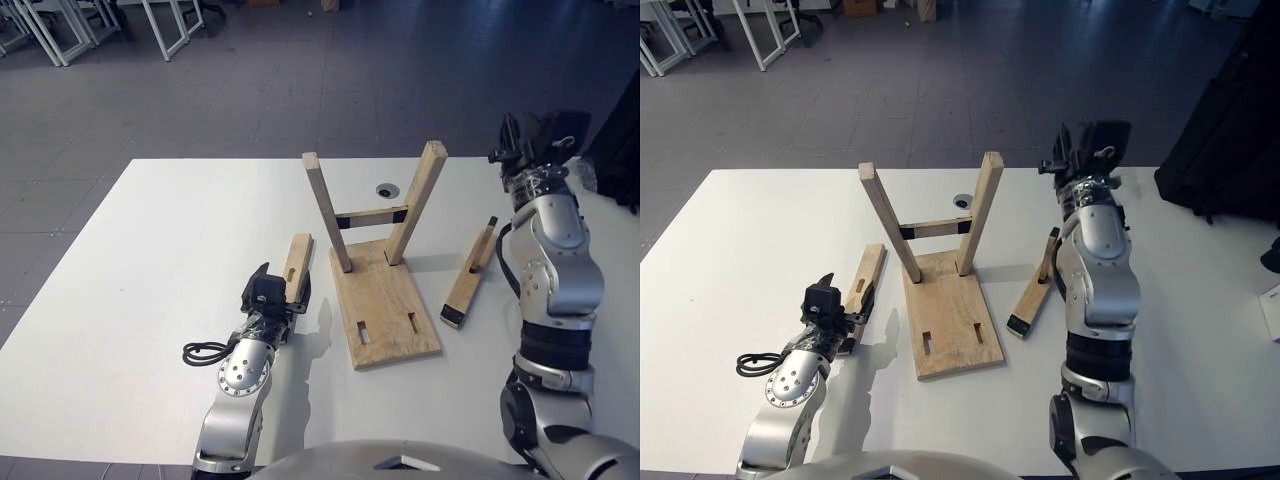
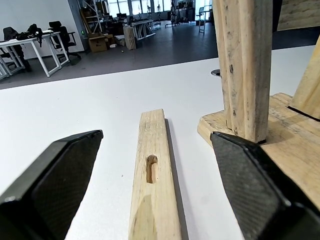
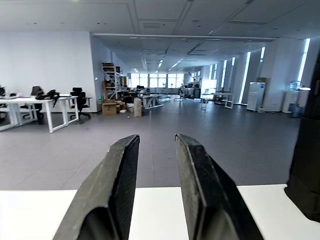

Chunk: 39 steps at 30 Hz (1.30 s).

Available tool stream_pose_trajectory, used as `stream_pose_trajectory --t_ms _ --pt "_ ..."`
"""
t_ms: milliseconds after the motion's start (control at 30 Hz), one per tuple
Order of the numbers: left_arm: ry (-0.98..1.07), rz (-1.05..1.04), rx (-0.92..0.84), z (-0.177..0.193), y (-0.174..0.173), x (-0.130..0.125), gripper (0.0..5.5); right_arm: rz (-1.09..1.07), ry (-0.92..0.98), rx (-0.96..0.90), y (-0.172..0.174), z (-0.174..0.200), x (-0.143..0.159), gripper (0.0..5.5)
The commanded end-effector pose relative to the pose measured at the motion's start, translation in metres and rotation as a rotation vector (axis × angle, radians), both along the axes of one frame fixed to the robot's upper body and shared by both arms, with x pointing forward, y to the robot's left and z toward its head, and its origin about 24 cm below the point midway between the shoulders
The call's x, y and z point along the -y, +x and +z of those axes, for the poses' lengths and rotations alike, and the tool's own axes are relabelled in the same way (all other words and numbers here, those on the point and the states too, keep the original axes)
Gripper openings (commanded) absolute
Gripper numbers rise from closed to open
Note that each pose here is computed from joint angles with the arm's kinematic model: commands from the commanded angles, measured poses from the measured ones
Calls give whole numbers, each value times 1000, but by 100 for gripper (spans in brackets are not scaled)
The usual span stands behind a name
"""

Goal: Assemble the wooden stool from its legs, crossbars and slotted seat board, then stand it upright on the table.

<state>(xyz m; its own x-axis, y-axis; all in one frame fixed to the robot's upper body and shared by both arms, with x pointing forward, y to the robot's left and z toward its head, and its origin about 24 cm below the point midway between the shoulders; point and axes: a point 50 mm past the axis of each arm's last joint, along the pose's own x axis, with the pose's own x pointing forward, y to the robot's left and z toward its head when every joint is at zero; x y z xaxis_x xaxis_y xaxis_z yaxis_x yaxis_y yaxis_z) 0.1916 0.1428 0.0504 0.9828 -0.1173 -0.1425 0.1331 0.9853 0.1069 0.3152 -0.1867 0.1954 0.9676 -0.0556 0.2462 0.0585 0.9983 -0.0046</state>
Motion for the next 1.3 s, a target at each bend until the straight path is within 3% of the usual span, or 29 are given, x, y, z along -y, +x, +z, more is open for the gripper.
stream_pose_trajectory --t_ms 33,133,200,267,367,433,533,667,800,933,1300 --pt "14 4 -8 -2 2 0 399 -51 -24 -255 4 -49 6 134" --pt "15 -2 -7 -2 3 0 399 -77 -83 -481 -11 -110 15 134" --pt "16 -4 -8 -3 3 0 399 -94 -53 -502 -16 -117 19 134" --pt "14 -10 -9 -3 4 0 399 -108 -2 -346 -11 -87 20 134" --pt "12 -2 -10 -4 3 1 399 -64 33 80 -17 10 15 168" --pt "10 9 -10 -5 1 2 399 -44 12 149 -31 31 13 194" --pt "8 20 -13 -5 -2 2 399 -37 -3 27 -68 1 4 251" --pt "4 49 -20 -5 -8 1 399 5 28 -318 -112 -55 -3 314" --pt "4 50 -23 -5 -9 1 399 38 42 -509 -122 -80 -1 392" --pt "1 50 -24 -5 -8 3 399 48 60 -717 -110 -116 -2 472" --pt "25 24 -15 -5 -5 8 399 59 87 -856 -104 -141 -15 472"
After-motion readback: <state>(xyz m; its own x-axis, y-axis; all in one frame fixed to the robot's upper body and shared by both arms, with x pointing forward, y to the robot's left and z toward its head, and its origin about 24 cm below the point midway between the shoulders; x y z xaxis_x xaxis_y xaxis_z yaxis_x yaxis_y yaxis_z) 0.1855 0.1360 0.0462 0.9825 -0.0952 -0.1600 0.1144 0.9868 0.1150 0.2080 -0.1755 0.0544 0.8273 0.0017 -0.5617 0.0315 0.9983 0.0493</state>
